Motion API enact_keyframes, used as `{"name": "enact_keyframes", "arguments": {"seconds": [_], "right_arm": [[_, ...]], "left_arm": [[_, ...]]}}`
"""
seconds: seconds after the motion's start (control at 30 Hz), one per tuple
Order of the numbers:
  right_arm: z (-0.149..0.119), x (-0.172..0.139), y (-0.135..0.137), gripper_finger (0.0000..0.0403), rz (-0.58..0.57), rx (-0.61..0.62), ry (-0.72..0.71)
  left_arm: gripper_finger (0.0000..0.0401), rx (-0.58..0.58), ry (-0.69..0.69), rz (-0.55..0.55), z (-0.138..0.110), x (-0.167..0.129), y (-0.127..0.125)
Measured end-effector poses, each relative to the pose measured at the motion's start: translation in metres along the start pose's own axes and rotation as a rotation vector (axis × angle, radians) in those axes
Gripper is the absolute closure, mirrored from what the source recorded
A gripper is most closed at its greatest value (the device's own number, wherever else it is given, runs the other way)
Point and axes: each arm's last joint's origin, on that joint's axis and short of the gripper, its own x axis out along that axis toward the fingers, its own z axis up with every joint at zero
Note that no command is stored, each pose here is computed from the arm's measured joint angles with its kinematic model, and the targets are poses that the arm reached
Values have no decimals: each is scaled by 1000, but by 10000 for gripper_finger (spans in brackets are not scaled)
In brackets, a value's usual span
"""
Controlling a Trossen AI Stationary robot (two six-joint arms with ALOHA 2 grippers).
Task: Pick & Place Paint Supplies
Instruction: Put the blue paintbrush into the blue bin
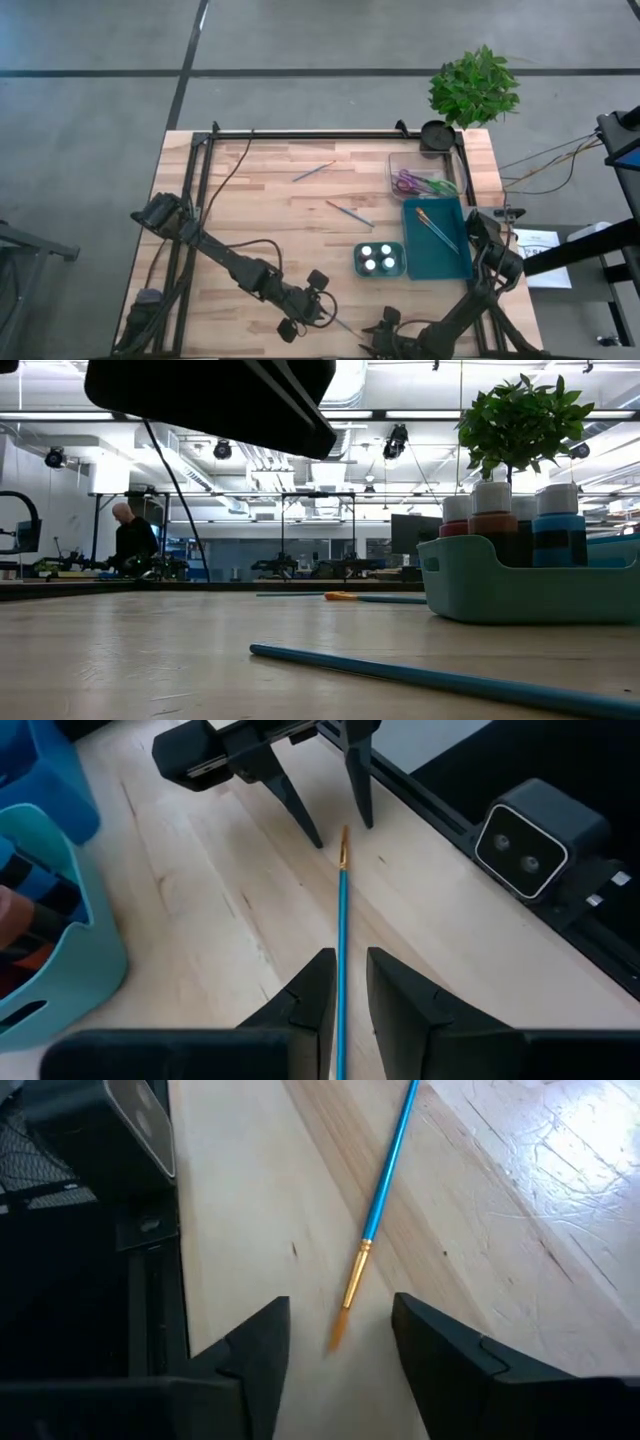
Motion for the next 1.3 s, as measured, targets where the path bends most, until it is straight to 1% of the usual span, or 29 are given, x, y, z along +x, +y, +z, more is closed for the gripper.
{"name": "enact_keyframes", "arguments": {"seconds": [0.1,0.27,0.3,0.33,0.43,0.63,0.8,0.9,1.0,1.1,1.2,1.3], "right_arm": [[-1,0,-1,269,-3,6,14],[-2,1,-2,365,2,9,34],[-2,1,-1,380,6,8,35],[-2,1,-1,385,8,10,37],[-1,0,1,393,17,3,35],[2,-12,8,395,12,-82,-16],[4,-21,6,396,2,-109,-5],[4,-25,5,396,-1,-126,0],[5,-32,6,396,-14,-153,0],[11,-41,10,396,-44,-185,-33],[22,-54,14,396,-90,-212,-80],[31,-66,17,396,-135,-239,-111]], "left_arm": [[333,-1,-1,-2,0,0,-1],[333,1,-2,-5,1,0,-2],[333,0,-2,-5,1,0,-2],[333,-2,-2,-6,1,0,-3],[333,-5,2,-6,0,0,-3],[333,-4,23,-12,-2,-1,-5],[333,-7,44,-16,-1,-6,-5],[333,-13,87,22,0,-17,-5],[333,-11,157,102,1,-34,-4],[333,-35,220,176,0,-49,-2],[333,-63,223,211,-1,-62,0],[333,-81,225,221,-8,-71,-1]]}}
